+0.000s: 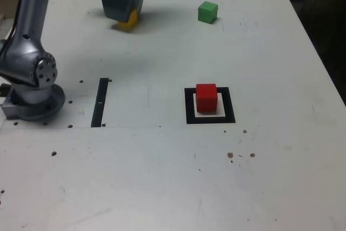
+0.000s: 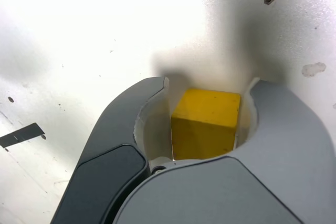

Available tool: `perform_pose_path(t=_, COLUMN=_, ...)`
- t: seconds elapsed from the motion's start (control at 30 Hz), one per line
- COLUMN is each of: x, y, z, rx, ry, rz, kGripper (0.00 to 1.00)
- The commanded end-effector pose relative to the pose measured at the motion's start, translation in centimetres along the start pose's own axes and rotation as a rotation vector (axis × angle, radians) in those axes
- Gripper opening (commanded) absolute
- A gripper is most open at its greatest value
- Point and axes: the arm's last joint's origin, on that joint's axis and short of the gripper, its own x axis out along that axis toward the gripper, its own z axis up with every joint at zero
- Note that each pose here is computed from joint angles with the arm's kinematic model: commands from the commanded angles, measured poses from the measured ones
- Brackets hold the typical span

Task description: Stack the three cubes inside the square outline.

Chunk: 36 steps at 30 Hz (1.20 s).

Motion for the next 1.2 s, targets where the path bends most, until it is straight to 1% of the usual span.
perform_pose_path(t=0.0, x=-0.1, y=0.0, z=-0.1, rx=0.007, ry=-0.001, rz=-0.002, kGripper=0.3)
perform_pose_path(t=0.2, x=-0.4, y=-0.3, z=-0.3, rx=0.032, ry=-0.011, rz=0.001, kGripper=0.3)
perform_pose_path(t=0.37, x=-1.1, y=-0.7, z=-0.8, rx=0.064, ry=-0.029, rz=0.004, kGripper=0.3)
perform_pose_path(t=0.6, x=-2.0, y=-1.8, z=-1.6, rx=0.149, ry=-0.054, rz=0.014, kGripper=0.3)
perform_pose_path(t=0.73, x=-2.3, y=-2.7, z=-2.1, rx=0.2, ry=-0.064, rz=0.023, kGripper=0.3)
perform_pose_path(t=0.9, x=-2.5, y=-4.0, z=-2.9, rx=0.25, ry=-0.066, rz=0.038, kGripper=0.3)
perform_pose_path(t=1.17, x=-3.3, y=-6.8, z=-4.5, rx=0.356, ry=-0.089, rz=0.066, kGripper=0.3)
